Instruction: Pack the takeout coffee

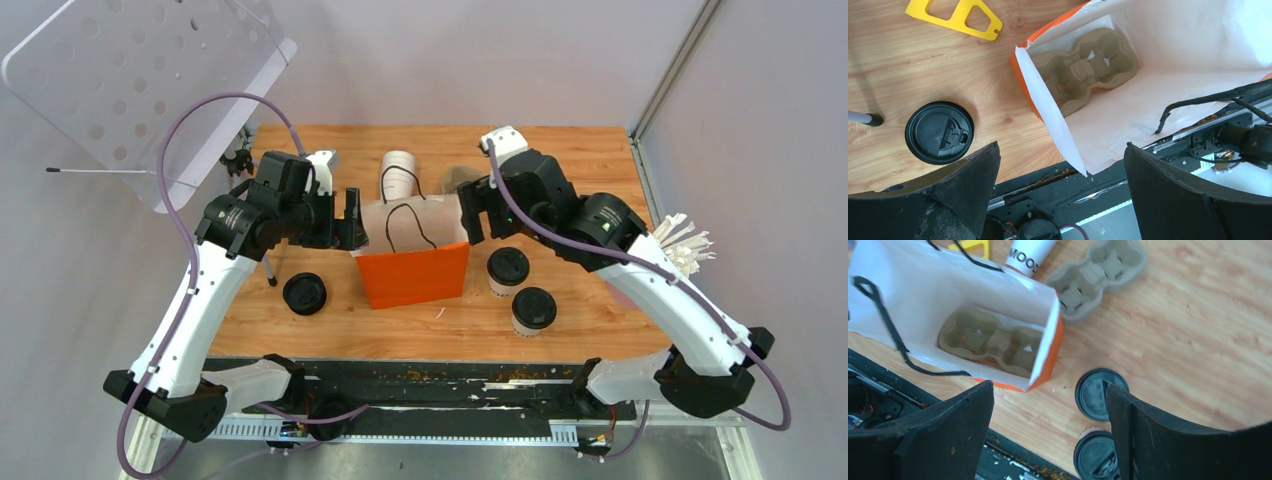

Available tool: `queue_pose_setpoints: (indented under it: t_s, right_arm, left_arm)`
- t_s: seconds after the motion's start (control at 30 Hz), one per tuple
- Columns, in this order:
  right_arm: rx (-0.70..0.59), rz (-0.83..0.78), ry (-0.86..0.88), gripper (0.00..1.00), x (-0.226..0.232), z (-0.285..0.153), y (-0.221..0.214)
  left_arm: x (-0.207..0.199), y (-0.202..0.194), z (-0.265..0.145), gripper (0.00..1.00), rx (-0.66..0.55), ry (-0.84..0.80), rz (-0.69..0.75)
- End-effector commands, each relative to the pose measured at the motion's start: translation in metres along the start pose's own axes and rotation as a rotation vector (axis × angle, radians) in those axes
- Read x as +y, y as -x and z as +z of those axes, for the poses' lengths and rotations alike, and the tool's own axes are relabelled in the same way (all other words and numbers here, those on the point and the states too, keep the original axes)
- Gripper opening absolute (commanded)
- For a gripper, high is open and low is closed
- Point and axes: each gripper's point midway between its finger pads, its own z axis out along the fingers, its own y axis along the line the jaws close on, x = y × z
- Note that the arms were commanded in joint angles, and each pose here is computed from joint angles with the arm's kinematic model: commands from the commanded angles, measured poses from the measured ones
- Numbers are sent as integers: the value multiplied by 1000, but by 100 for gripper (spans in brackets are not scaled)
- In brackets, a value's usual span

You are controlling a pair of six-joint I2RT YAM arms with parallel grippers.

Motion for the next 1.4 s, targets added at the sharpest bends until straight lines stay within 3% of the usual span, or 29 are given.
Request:
queue_pose_setpoints:
  t_s: [0.0, 0.1, 0.23, 0.6, 0.77, 0.87, 1.37]
  right_arm:
    - [99, 172, -90, 83, -25, -11, -37]
    - [227, 276, -144, 84, -39, -7, -77]
    - [290, 412, -167, 95, -54, 2, -119]
    - [458, 569, -335, 92, -76, 1, -195]
    - [409, 574, -295, 89, -73, -3, -200]
    - [351, 540, -275, 100, -73, -3, -206]
    - [284, 379, -396, 95, -68, -7, -229]
  left_arm:
    - [-8, 12, -7, 100, -74, -41, -10]
    - [-10, 14, -11, 100, -111, -57, -22]
    - [-8, 5, -5, 100, -67, -60, -3]
    - [-2, -12, -5, 97, -30, -47, 13]
    - [-1, -17, -2, 97, -17, -49, 8]
    - [-3, -19, -1, 97, -15, -61, 2]
    - [-8, -30, 6, 97, 18, -100, -5]
